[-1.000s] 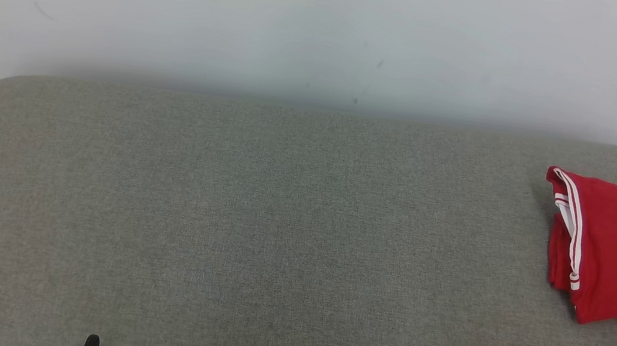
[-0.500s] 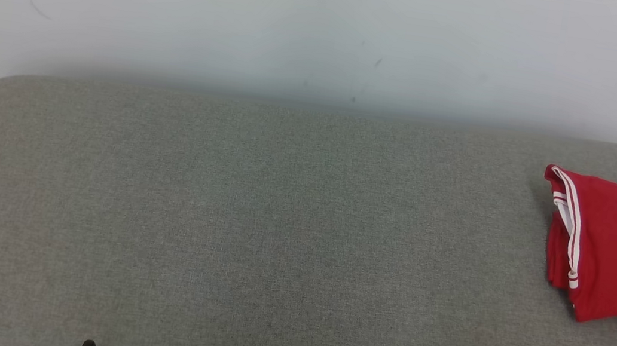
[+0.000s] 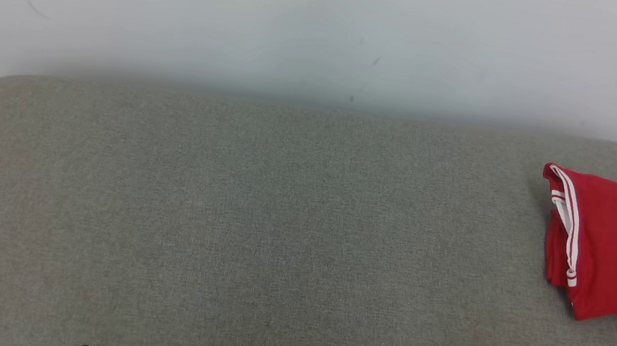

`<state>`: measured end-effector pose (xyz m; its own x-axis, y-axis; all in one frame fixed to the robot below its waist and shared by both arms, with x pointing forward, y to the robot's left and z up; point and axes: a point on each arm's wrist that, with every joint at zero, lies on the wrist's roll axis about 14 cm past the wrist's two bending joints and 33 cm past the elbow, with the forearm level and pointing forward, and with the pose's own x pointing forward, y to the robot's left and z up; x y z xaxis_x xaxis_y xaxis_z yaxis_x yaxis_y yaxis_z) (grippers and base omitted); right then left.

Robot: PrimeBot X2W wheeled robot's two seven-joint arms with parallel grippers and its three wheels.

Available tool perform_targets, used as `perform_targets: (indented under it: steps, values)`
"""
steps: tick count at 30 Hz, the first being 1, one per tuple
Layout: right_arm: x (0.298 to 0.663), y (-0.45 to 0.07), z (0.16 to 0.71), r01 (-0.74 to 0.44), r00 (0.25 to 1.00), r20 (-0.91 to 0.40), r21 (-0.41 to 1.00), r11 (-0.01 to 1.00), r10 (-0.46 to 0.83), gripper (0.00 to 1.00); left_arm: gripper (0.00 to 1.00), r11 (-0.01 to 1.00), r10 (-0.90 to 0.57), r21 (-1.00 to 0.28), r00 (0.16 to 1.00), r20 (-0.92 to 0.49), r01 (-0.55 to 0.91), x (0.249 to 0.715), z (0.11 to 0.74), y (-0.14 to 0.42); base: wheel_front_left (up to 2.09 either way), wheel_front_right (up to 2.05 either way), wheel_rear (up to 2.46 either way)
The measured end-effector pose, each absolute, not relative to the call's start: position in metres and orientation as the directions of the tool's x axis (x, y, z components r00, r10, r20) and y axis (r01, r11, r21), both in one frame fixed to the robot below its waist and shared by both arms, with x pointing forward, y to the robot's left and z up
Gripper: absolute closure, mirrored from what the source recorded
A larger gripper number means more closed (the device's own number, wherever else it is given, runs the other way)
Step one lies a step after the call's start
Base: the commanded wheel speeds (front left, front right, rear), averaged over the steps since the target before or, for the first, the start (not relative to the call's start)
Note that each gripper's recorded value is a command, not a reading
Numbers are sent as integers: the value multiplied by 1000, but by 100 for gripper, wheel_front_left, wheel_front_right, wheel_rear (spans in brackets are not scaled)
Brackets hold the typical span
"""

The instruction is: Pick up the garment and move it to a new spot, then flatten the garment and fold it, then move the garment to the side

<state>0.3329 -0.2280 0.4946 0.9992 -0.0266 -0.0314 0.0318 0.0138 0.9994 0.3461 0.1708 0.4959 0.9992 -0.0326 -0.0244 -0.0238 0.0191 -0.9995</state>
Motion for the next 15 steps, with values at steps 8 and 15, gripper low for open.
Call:
perform_targets:
  steps: [8, 15]
  values:
    - [333, -230, 494, 29, 999, -29, 1000, -7, -33, 100, 100, -1, -31, -1000, 999, -24, -24, 346, 496, 171, 0, 0, 0]
    - [333, -230, 494, 29, 999, -30, 1000, -8, -33, 100, 100, -1, -31, -1000, 999, -24, -24, 346, 496, 171, 0, 0, 0]
